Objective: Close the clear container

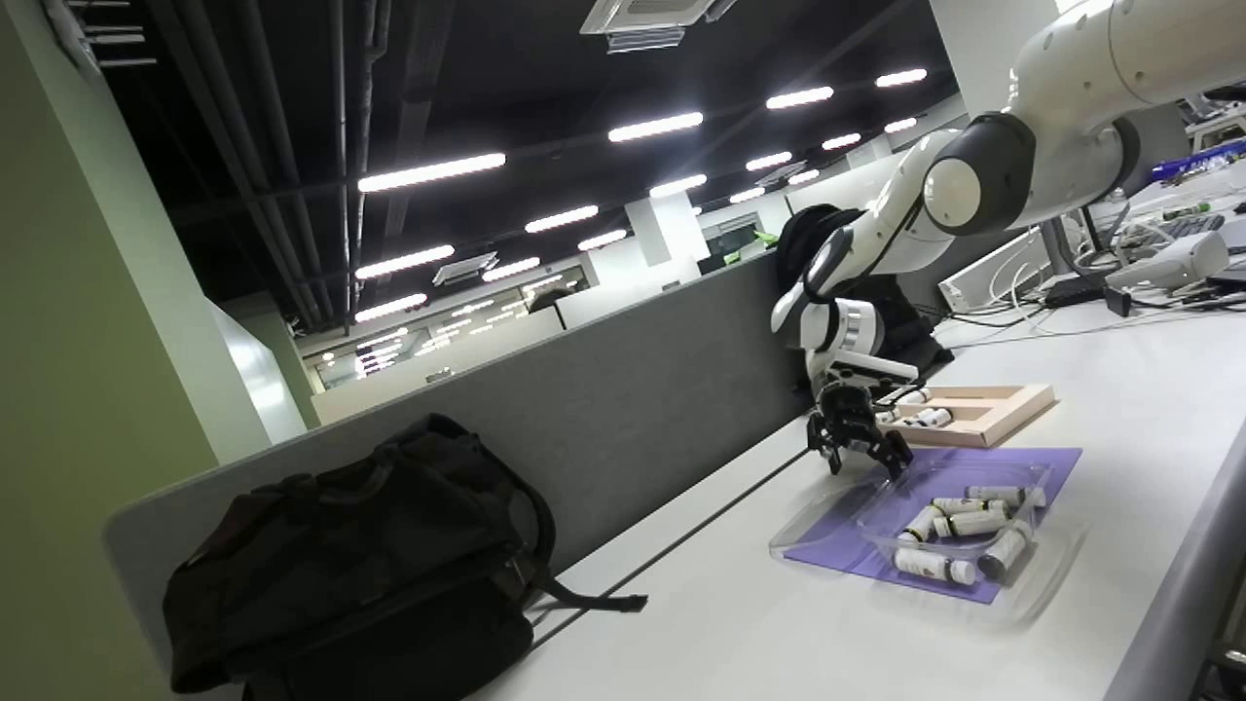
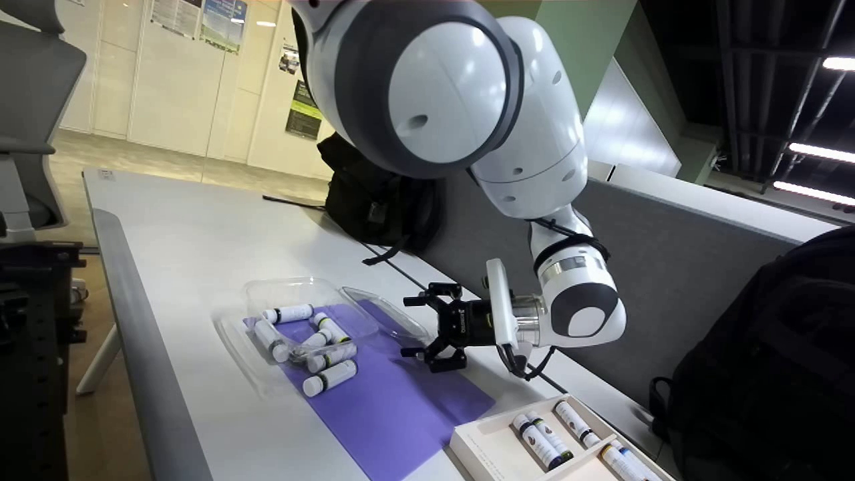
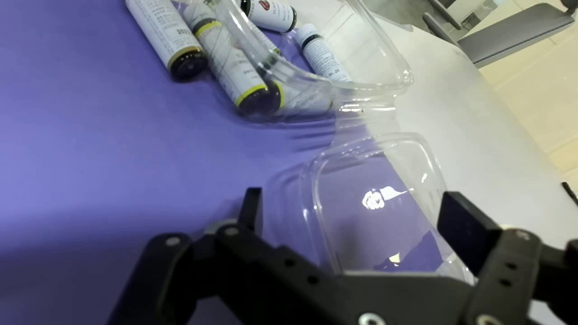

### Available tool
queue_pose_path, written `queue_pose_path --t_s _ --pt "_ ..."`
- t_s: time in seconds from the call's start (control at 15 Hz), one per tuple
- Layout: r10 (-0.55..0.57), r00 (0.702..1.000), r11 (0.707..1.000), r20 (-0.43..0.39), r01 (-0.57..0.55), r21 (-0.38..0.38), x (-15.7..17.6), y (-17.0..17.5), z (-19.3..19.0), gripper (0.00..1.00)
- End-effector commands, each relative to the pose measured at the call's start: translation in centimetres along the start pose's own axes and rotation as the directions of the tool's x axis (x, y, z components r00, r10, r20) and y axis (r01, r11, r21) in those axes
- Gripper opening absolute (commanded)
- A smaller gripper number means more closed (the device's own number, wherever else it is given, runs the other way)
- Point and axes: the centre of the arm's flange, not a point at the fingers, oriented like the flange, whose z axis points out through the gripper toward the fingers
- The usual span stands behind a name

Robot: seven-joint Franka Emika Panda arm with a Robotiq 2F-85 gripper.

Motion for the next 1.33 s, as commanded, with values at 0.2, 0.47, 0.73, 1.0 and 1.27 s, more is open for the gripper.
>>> queue_pose_path --t_s 0.2,0.47,0.73,1.0,1.27 --pt "-0.057 0.997 0.997 -0.053 0.053 -0.062 0.6 0.3 0.5 1.0" --pt "-0.099 0.994 0.994 -0.041 0.097 -0.044 0.6 -0.3 0.6 1.0" --pt "-0.154 0.987 0.988 -0.042 0.153 -0.021 0.6 -1.4 0.8 1.0" --pt "-0.221 0.974 0.975 -0.052 0.22 -0.017 1.1 -3.1 1.4 1.0" --pt "-0.257 0.964 0.965 -0.07 0.253 -0.066 1.2 -3.9 1.8 1.0"
